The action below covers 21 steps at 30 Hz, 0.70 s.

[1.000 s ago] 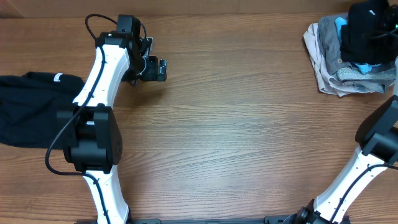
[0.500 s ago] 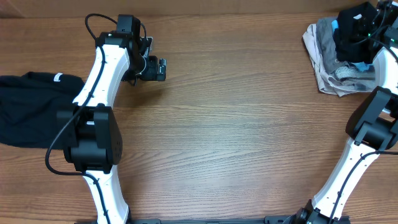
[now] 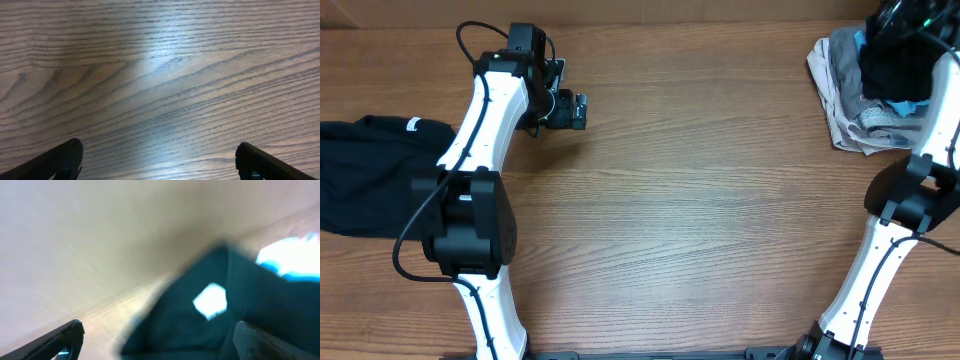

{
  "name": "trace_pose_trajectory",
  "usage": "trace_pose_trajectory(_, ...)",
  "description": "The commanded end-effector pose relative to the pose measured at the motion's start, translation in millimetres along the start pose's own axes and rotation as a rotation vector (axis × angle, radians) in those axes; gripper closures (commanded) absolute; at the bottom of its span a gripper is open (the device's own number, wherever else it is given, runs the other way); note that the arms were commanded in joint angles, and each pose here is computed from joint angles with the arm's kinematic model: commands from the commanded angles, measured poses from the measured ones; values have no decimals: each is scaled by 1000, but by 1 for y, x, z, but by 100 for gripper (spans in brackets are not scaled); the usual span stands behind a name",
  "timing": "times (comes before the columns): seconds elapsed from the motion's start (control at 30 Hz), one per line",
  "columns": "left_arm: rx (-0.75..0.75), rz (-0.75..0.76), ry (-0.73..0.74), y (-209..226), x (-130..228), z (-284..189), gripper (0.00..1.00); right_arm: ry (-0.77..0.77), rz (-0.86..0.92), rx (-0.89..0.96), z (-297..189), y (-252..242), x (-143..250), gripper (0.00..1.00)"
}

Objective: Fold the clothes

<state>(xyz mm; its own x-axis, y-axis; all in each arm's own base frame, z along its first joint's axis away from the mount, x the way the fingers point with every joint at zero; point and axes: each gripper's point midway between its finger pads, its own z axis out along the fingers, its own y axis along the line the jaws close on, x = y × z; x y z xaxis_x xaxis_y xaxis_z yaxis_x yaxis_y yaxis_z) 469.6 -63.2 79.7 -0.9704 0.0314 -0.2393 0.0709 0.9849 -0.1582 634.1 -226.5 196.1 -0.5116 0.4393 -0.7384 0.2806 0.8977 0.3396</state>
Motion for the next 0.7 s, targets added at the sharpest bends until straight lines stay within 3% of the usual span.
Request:
trace_pose_trajectory(0.0,-37,23,0,7,0,3,0,-224,17,-72,-94,55,-83,0)
trace_pose_trajectory(0.13,-37,23,-2,7,0,3,0,-300,-24,-128,-163,107,-107,0)
trace_pose_trajectory(0.27,-37,23,-1,7,0,3,0,-284,-50,-175,-219,154,-99,0)
trace_pose_trajectory(0.47,-37,23,-1,7,0,3,0,-132,-93,-259,-290,227,-40,0)
trace_pose_trajectory(0.67,-37,23,-1,7,0,3,0,17,-158,-351,-320,283,18,0)
